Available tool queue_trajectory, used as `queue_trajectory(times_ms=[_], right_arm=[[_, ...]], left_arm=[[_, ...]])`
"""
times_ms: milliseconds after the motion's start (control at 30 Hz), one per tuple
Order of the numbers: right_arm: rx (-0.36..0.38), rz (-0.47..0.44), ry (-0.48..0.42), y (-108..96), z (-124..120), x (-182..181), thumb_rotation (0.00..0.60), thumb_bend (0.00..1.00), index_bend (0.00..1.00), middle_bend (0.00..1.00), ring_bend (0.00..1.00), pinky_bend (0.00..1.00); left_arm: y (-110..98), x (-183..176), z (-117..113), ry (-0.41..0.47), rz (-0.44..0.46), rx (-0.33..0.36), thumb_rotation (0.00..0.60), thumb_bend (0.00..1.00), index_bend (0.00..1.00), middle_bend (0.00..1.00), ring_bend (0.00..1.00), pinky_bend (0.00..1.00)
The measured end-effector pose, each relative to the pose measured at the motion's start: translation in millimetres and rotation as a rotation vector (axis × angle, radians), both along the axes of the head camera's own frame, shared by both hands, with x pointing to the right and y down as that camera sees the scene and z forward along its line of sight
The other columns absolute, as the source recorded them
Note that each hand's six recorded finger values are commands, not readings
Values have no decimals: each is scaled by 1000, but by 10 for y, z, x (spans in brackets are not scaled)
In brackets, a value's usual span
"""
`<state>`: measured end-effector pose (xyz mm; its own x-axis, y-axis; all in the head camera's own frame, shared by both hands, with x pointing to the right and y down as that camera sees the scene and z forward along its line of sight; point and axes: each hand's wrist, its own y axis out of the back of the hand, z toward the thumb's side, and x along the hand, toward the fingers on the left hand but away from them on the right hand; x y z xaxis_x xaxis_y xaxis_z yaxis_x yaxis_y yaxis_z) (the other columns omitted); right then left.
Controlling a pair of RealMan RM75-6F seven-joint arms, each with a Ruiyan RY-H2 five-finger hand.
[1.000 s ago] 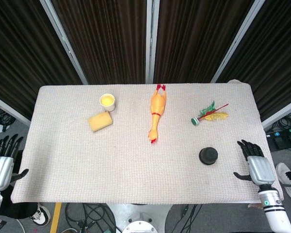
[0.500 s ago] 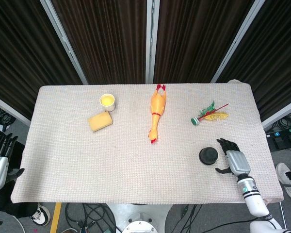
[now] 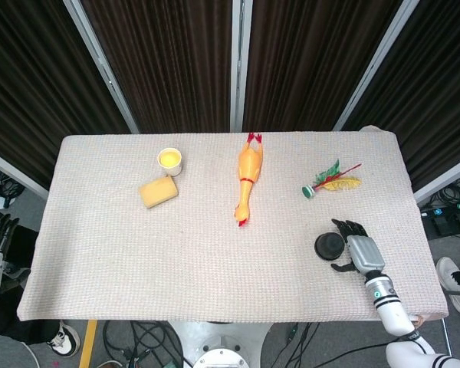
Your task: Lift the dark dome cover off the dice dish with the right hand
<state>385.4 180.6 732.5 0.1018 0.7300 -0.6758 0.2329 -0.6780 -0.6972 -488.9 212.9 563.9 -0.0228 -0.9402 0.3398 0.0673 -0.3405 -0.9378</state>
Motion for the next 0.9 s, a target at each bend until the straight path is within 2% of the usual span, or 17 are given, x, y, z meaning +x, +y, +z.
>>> queue_trajectory(times_ms=[467,900], right_arm=[[-7,3,-10,-1,61,-25,600,41,0,156,0,0],[-11,5,-25,-30,102,-79,600,84,0,194,0,0]], left_arm=[[113,-127,-14,5,-28,-9,600,112,67,33,0,94],[104,-143,-15,8,-28,-6,600,113,66,33,0,95]])
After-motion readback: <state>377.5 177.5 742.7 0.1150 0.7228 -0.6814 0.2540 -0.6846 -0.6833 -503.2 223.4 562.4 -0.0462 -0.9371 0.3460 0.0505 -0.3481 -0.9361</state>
